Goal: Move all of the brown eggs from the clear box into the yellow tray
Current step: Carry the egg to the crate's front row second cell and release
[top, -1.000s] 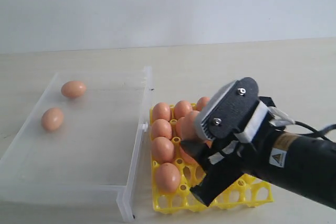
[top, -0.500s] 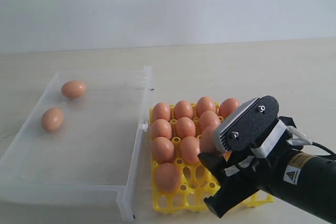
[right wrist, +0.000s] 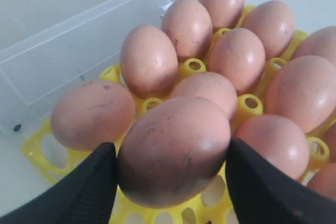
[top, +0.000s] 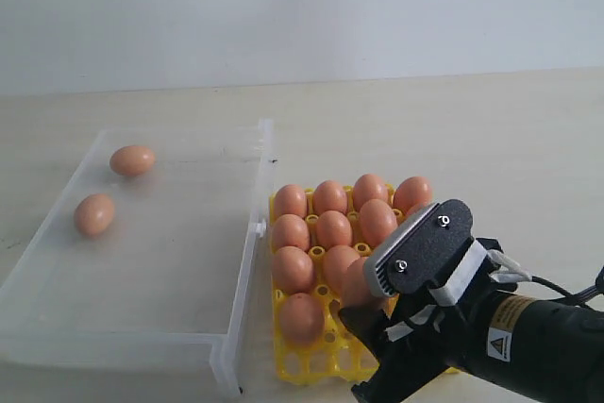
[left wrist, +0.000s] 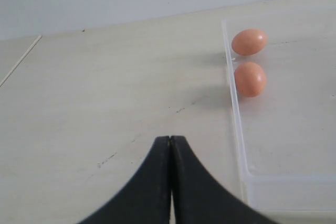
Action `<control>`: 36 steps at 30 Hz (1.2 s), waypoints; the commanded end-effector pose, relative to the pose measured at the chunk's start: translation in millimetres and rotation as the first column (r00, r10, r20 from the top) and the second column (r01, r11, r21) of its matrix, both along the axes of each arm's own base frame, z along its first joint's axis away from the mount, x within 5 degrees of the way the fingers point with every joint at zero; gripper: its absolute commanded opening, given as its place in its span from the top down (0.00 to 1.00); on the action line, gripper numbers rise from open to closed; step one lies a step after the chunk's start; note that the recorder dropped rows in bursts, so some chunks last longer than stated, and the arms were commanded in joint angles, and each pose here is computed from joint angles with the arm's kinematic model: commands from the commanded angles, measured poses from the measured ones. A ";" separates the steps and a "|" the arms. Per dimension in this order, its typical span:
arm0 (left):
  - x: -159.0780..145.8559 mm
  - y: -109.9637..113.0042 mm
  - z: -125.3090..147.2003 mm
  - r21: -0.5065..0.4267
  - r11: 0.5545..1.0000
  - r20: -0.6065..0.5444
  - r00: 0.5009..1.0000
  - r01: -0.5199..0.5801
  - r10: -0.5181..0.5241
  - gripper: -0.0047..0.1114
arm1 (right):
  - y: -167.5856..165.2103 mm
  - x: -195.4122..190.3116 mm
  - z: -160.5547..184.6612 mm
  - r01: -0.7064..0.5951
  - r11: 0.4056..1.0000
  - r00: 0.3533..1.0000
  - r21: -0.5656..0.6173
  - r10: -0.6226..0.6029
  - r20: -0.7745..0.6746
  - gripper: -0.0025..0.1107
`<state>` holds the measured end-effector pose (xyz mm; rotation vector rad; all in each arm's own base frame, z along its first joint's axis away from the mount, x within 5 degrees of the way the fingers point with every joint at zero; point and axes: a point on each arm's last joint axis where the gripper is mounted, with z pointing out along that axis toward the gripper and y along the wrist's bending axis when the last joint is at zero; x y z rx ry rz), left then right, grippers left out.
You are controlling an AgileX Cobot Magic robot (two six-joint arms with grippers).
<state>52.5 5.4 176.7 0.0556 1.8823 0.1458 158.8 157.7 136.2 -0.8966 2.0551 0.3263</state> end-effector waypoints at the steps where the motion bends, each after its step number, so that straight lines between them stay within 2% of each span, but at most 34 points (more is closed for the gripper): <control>1: -0.1 -0.5 2.4 -0.007 1.000 0.019 1.000 0.005 -0.005 0.96 | 2.9 0.1 1.6 -0.017 0.999 1.000 0.036 0.017 0.011 0.98; 15: -0.1 -0.5 2.4 -0.007 1.000 0.019 1.000 0.005 -0.005 0.96 | 11.9 8.0 -9.9 -0.024 1.000 1.000 0.002 0.024 -0.019 0.96; 19: -0.1 -0.5 2.4 -0.007 1.000 0.019 1.000 0.005 -0.005 0.96 | 9.7 5.2 -14.1 -0.028 0.999 0.998 -0.035 0.026 -0.065 0.84; 21: -0.1 -0.5 2.4 -0.007 1.000 0.019 1.000 0.005 -0.005 0.96 | 9.4 4.7 -14.8 -0.029 0.999 0.997 -0.042 0.026 -0.073 0.74; 24: -0.1 -0.5 2.4 -0.007 1.000 0.019 1.000 0.005 -0.005 0.96 | 9.3 4.6 -14.9 -0.029 0.999 0.997 -0.043 0.026 -0.074 0.52; 26: -0.1 -0.5 2.4 -0.007 1.000 0.019 1.000 0.005 -0.005 0.96 | 9.1 4.5 -15.2 -0.029 0.999 0.997 -0.045 0.026 -0.077 0.41; 28: -0.1 -0.5 2.4 -0.007 1.000 0.019 1.000 0.005 -0.005 0.96 | 9.0 4.2 -15.5 -0.029 0.998 0.996 -0.048 0.025 -0.081 0.38; 36: -0.1 -0.5 2.4 -0.007 1.000 0.019 1.000 0.005 -0.005 0.96 | 7.2 3.2 -2.8 -0.032 0.999 0.998 -0.033 0.031 -0.048 0.39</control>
